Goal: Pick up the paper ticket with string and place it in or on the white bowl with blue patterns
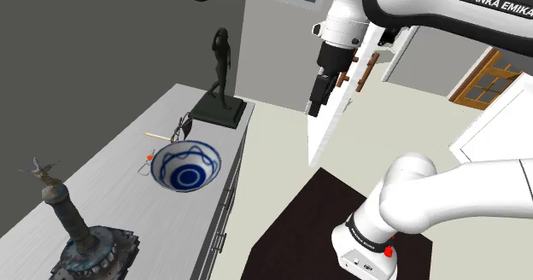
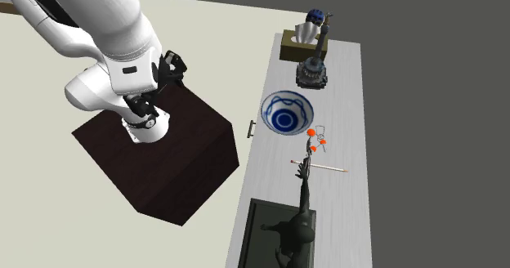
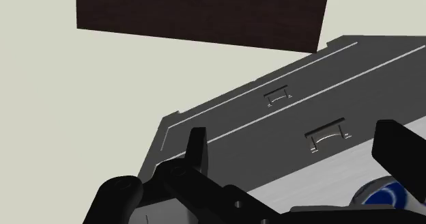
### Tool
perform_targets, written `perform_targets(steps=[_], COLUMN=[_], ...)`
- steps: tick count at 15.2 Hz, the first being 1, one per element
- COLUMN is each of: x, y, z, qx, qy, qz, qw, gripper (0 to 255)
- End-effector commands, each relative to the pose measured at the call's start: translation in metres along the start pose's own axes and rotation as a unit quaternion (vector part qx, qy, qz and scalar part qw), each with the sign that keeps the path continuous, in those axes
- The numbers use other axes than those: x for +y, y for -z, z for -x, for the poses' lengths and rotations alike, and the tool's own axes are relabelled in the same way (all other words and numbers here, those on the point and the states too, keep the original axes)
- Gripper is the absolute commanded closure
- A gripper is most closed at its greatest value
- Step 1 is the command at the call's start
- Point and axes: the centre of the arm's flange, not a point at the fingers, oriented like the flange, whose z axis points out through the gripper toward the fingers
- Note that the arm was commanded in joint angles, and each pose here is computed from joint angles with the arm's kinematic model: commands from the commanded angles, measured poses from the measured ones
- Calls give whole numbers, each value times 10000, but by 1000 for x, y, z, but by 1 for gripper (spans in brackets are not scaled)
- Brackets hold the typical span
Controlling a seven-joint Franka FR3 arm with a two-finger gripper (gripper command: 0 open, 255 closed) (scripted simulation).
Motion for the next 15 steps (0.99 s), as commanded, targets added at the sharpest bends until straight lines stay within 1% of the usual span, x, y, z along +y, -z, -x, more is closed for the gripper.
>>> perform_targets(steps=[1, 4, 6, 8, 11, 13, 15], x=[0, -30, -49, -66, -91, -105, -118], y=[0, -15, -25, -34, -48, -57, -66], z=[0, -20, -34, -51, -77, -97, -117], qx=[0, 134, 223, 311, 444, 532, 619], qy=[0, -485, -808, -1130, -1610, -1928, -2244], qz=[0, 52, 86, 120, 172, 205, 239], qw=[10000, 9987, 9964, 9930, 9858, 9796, 9722], gripper=[0, 0, 0, 0, 0, 0, 0])
